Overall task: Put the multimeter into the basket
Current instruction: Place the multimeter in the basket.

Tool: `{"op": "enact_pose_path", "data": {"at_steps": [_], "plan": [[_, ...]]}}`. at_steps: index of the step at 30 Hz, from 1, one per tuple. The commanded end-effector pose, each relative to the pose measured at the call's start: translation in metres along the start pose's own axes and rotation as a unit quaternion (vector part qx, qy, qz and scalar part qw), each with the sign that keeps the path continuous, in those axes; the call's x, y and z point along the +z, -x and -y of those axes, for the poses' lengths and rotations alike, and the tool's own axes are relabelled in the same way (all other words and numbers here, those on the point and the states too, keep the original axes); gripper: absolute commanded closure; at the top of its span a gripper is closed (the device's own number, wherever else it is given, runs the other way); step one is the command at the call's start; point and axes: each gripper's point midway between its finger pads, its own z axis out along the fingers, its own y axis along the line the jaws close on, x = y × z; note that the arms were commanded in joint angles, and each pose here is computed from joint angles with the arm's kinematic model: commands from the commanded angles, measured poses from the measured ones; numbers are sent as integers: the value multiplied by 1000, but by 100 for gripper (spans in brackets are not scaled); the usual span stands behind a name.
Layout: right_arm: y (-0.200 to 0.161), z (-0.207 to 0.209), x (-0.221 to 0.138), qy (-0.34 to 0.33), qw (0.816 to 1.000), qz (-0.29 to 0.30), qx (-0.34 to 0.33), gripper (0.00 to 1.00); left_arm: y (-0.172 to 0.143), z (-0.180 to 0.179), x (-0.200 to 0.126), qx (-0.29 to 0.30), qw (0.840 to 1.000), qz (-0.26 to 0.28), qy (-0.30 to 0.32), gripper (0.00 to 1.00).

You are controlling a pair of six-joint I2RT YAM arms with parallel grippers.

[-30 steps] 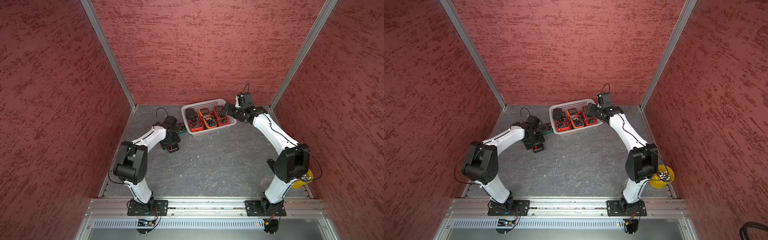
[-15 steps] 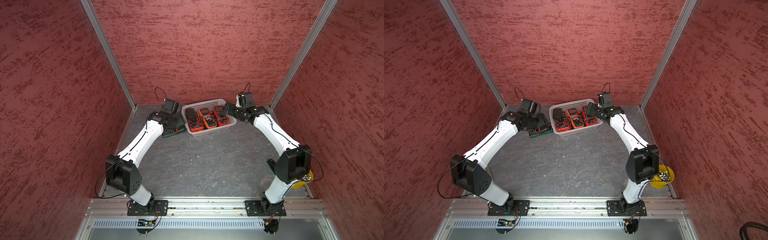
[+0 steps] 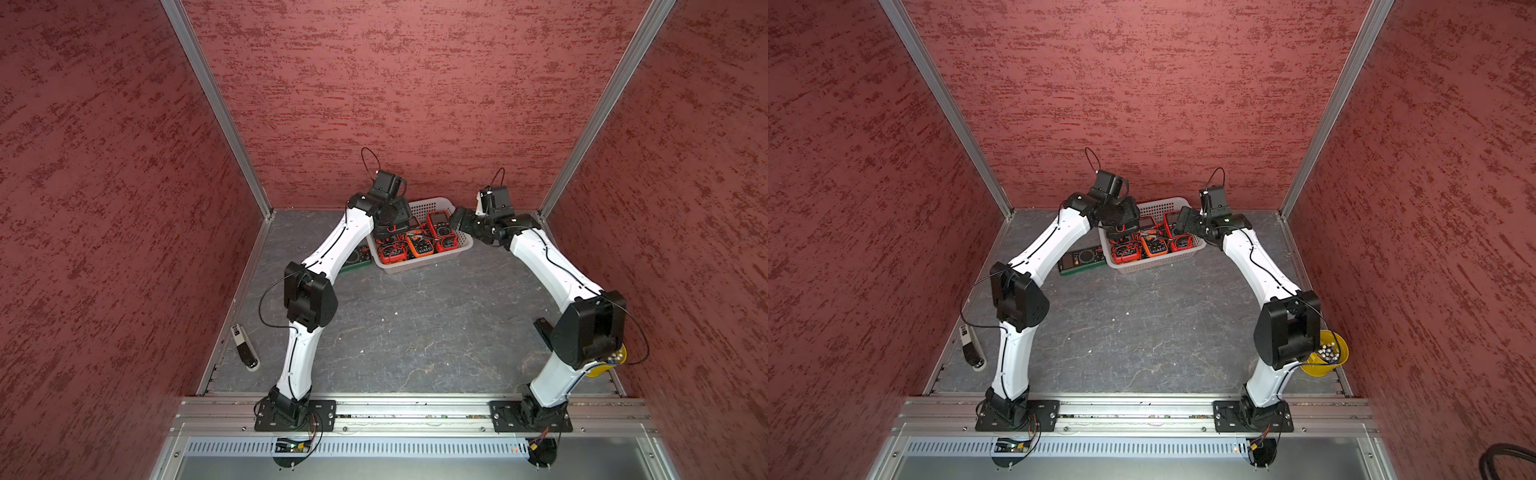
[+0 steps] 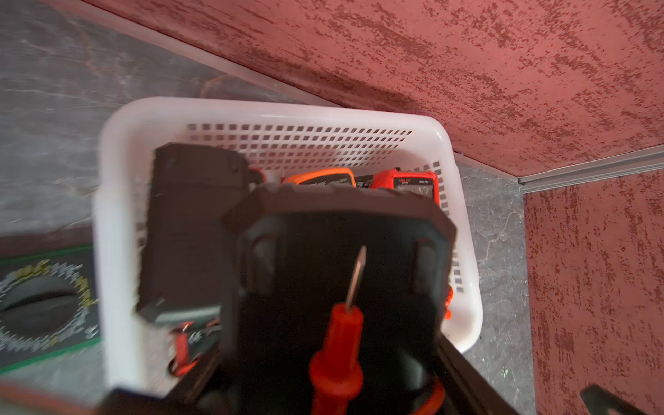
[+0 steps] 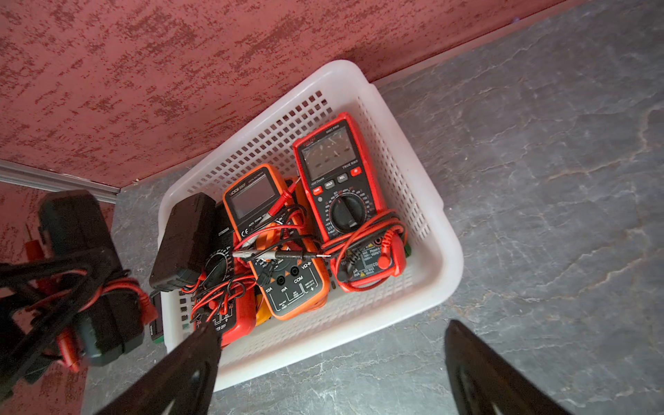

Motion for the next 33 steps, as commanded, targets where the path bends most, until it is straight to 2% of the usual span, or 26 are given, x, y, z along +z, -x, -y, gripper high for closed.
{"op": "enact_pose_path", "data": {"at_steps": [1, 13, 17, 22, 26, 33], "plan": [[11, 1, -13, 6, 1000, 19, -2, 1, 0, 19, 5, 11, 1000, -2, -22, 40], [13, 2, -9, 11, 1000, 14, -6, 1, -31, 4, 54, -20, 999, -47, 6, 35], [11, 2, -7, 12, 1000, 10, -6, 1, -39, -4, 59, -15, 998, -51, 31, 31], [11, 2, -7, 14, 1000, 10, -7, 1, -45, -14, 64, -19, 997, -51, 60, 19], [10, 0, -6, 18, 1000, 6, -8, 1, -49, -18, 67, -27, 996, -54, 69, 0], [8, -1, -6, 20, 1000, -1, -7, 1, -44, -5, 55, -29, 997, -52, 45, 0]]}}
